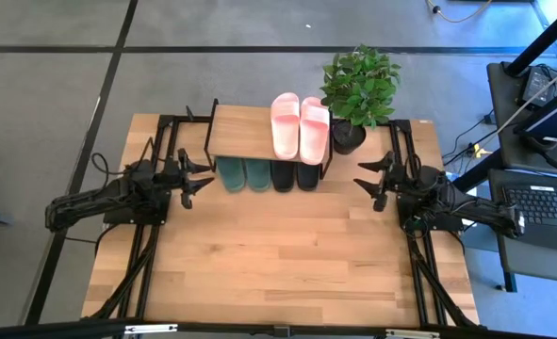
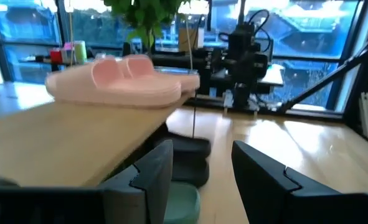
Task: Pick and place slides into the shelf
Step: Return to Home Position
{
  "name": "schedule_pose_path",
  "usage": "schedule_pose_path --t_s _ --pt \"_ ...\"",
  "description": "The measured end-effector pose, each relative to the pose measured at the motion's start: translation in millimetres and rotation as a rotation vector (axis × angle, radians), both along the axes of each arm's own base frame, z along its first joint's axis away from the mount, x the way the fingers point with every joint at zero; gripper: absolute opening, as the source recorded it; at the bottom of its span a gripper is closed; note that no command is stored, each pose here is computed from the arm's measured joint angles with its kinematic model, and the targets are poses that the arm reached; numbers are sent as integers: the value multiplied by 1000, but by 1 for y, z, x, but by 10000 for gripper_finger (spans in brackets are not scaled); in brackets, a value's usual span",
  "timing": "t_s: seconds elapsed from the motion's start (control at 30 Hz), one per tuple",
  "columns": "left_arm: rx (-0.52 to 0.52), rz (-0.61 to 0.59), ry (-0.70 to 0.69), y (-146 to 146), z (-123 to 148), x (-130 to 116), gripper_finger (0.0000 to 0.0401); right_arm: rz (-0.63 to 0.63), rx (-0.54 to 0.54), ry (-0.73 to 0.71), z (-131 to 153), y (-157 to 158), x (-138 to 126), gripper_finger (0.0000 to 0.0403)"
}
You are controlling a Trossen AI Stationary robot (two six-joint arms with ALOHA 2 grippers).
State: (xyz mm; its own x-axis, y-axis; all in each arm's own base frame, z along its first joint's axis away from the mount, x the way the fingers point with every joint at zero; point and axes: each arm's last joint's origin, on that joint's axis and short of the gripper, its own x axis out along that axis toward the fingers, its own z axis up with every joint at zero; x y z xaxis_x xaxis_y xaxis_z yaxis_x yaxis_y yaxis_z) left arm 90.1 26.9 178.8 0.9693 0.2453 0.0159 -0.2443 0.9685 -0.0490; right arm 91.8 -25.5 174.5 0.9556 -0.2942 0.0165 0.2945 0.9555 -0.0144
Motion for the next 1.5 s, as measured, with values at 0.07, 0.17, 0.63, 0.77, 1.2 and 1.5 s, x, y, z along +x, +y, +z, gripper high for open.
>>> schedule_pose_path --t_s 0.07,0.17,0.63,0.77,1.2,1.5 --pt "-3 12 6 1 -4 1 158 2 5 -15 -7 0 2 257" --pt "5 25 -20 1 -7 2 158 8 5 -22 -5 -1 2 257" --pt "97 87 30 3 -12 3 158 -5 -71 21 -6 -1 2 257" --pt "103 88 32 3 -12 3 158 -6 -72 20 -6 -1 2 257" --pt "105 88 33 3 -12 3 158 -4 -10 1 -6 -1 2 257" --pt "105 87 33 3 -12 3 158 -4 10 -6 -6 -1 2 257"
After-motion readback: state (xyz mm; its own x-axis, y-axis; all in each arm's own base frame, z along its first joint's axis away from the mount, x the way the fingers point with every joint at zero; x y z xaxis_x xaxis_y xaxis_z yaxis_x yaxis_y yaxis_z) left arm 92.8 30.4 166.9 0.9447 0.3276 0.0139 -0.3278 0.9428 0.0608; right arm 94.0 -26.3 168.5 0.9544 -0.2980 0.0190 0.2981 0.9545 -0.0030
